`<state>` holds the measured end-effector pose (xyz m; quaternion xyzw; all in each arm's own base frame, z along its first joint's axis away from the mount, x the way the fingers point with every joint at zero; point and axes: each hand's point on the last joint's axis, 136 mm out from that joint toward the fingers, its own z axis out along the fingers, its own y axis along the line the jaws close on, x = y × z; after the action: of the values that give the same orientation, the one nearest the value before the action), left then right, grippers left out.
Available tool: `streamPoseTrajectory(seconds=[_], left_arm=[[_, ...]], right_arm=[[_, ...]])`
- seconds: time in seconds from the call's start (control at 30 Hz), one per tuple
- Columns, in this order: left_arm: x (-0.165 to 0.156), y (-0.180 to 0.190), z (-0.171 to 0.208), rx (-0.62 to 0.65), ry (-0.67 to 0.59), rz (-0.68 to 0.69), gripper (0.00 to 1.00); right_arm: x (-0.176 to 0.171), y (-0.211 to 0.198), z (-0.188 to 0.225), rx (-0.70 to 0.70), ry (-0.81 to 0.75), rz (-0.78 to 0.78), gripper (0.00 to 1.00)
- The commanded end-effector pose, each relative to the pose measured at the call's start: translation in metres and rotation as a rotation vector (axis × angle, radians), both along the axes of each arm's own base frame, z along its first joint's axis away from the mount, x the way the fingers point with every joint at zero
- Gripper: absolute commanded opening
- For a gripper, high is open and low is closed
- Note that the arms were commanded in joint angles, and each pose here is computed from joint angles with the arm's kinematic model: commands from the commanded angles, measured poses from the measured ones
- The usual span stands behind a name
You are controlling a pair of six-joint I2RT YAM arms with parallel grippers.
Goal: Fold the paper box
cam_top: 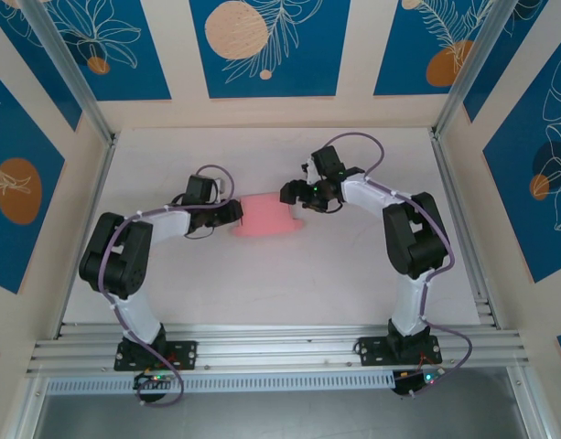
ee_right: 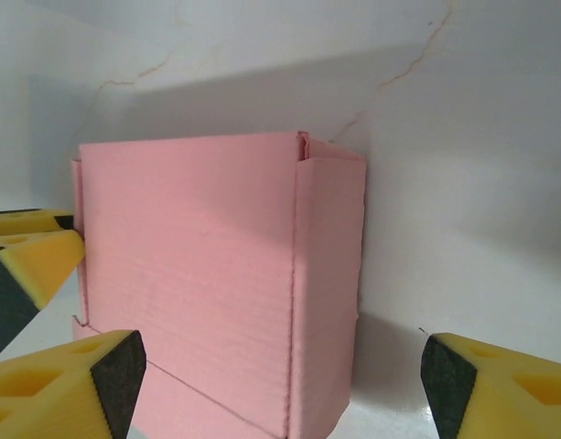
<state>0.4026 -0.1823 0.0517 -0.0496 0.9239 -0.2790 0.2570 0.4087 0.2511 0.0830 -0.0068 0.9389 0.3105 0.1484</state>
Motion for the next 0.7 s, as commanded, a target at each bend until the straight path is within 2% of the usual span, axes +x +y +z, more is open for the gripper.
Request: streamPoseTrajectory(seconds=[0.0, 0.1, 0.4, 0.67], left_arm=[[-0.002, 0.009, -0.016, -0.012, 0.059, 0.026, 0.31], [-0.002, 0.01, -0.019, -0.021, 0.072, 0.032, 0.26], [-0.002, 0.009, -0.024, -0.033, 0.087, 0.032, 0.26], [-0.002, 0.005, -0.034, -0.077, 0.105, 0.041, 0.23]], right_arm=[[-0.006, 0.006, -0.01, 0.1, 0.069, 0.006, 0.81], [-0.006, 0.01, -0.013, 0.151, 0.096, 0.008, 0.81], [-0.009, 0.029, -0.024, 0.261, 0.159, 0.02, 0.82], [-0.015, 0.037, -0.038, 0.355, 0.213, 0.001, 0.75]])
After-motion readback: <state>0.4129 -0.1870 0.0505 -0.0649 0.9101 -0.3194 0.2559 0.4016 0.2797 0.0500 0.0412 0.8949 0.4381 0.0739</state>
